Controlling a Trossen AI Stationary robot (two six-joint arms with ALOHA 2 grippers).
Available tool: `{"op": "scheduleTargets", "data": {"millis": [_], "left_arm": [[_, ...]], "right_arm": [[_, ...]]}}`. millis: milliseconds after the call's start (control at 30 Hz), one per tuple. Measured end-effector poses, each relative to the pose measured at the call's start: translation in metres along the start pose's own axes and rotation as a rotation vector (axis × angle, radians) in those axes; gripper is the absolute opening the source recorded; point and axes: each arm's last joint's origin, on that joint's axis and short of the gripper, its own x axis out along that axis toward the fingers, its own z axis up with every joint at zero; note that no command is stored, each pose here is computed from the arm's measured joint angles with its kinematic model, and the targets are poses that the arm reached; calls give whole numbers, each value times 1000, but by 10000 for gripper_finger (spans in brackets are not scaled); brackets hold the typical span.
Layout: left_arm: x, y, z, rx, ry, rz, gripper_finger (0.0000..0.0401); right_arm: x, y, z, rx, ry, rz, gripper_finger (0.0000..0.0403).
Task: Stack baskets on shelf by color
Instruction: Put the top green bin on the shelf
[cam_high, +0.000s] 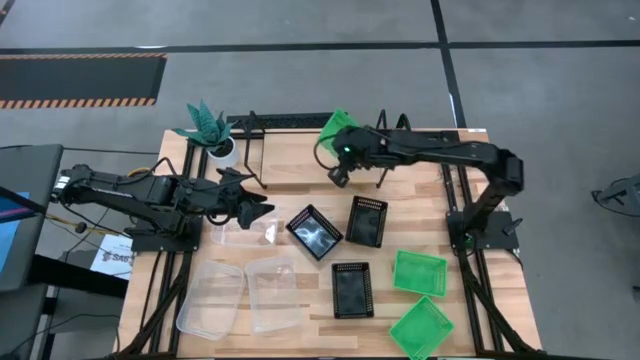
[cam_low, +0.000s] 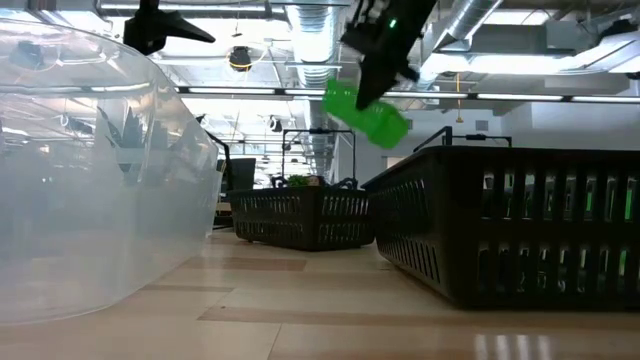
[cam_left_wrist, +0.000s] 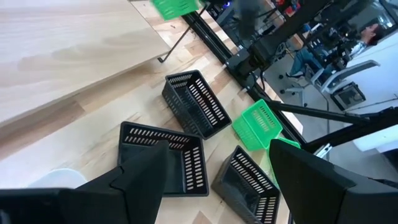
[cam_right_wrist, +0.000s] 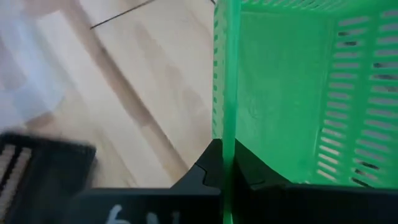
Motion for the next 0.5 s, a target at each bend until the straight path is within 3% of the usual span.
{"op": "scheduleTargets", "data": {"millis": [300,500], "left_arm": [[0,0,0,-11,-10,7,265],[0,0,1,-20,-15,10,265]], "right_arm": [[67,-16,-11,228,159,-97,21],[90,-20,-18,307,215,-131,23]]}}
